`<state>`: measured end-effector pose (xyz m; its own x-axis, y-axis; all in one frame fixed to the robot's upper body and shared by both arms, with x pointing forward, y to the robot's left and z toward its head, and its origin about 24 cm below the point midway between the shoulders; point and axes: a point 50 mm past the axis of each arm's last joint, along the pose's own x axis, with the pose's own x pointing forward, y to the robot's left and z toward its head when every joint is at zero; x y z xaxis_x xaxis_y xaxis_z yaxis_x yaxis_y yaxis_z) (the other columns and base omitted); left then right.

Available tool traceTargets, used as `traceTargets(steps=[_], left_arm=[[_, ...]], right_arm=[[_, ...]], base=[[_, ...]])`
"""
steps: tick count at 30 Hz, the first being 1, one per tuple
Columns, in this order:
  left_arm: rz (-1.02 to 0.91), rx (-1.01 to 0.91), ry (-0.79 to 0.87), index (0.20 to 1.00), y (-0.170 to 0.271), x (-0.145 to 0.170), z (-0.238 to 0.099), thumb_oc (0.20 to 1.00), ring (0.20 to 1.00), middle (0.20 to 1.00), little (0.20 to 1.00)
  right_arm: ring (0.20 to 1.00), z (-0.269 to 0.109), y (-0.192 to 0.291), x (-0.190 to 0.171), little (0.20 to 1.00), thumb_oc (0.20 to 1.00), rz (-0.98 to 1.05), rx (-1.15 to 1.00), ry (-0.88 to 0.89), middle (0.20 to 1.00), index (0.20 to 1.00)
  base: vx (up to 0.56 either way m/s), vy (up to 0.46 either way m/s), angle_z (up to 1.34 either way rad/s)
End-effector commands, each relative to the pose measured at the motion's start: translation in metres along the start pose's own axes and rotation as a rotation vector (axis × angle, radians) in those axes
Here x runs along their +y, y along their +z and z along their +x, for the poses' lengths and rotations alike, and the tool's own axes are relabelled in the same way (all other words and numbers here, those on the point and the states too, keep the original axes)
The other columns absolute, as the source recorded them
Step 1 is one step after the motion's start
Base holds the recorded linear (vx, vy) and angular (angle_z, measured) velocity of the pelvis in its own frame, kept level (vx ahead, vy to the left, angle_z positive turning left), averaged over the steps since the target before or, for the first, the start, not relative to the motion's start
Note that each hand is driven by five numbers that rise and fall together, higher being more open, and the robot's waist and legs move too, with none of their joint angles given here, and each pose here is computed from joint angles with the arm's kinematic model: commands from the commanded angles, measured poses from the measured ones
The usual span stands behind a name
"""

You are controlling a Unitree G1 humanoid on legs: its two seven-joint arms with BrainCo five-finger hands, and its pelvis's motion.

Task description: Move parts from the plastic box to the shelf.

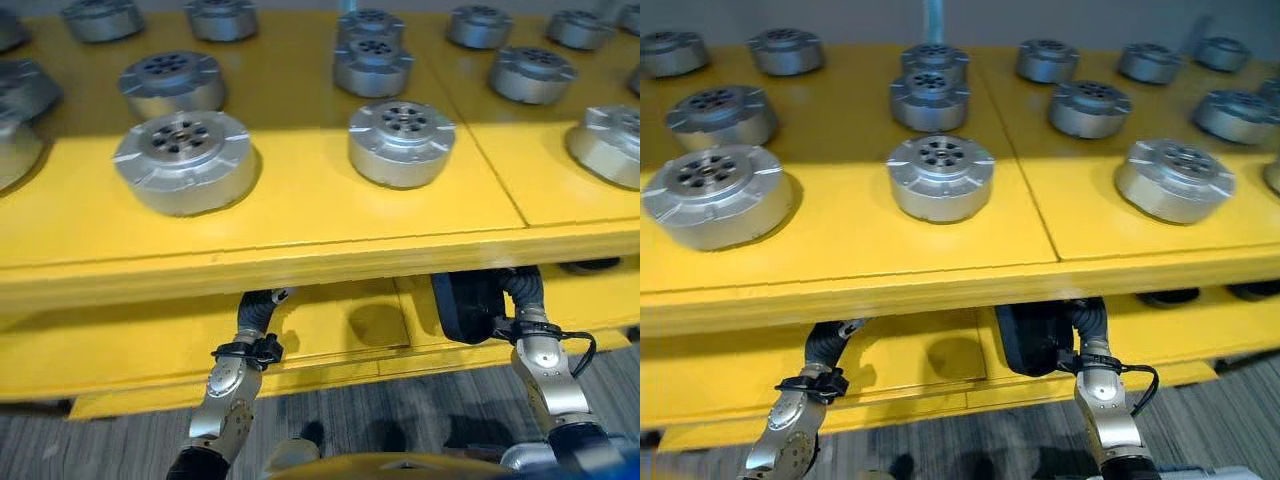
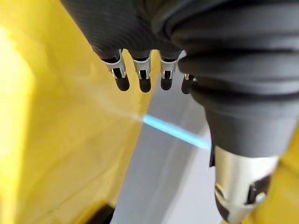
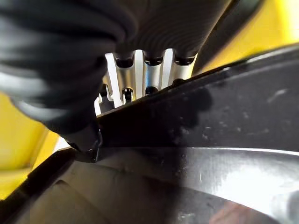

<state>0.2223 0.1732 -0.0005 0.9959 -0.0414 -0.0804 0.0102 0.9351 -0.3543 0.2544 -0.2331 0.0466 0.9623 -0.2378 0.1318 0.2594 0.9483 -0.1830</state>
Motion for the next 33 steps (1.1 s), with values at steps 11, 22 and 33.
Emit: traceTargets(steps=[11,22,33], left_arm=[[0.031,-0.098,-0.066,1.000,0.027,0.002,0.008,1.000,1.000,1.000,1.000],[0.128,-0.163,-0.104,1.000,0.053,0.000,0.023,1.000,1.000,1.000,1.000],[0.142,-0.194,-0.144,1.000,0.064,-0.012,0.031,1.000,1.000,1.000,1.000]], right_arm=[[0.200,0.030,0.052,-0.003,0.200,0.200,0.027,-0.242,-0.017,0.200,0.200],[0.200,0.083,0.100,0.032,0.200,0.200,0.021,-0.333,0.037,0.200,0.200],[0.200,0.130,0.164,0.026,0.200,0.200,-0.067,-0.433,-0.038,0.200,0.200]], base=[[-0.04,0.208,0.18],[0.00,0.125,0.04],[-0.05,0.012,-0.03]])
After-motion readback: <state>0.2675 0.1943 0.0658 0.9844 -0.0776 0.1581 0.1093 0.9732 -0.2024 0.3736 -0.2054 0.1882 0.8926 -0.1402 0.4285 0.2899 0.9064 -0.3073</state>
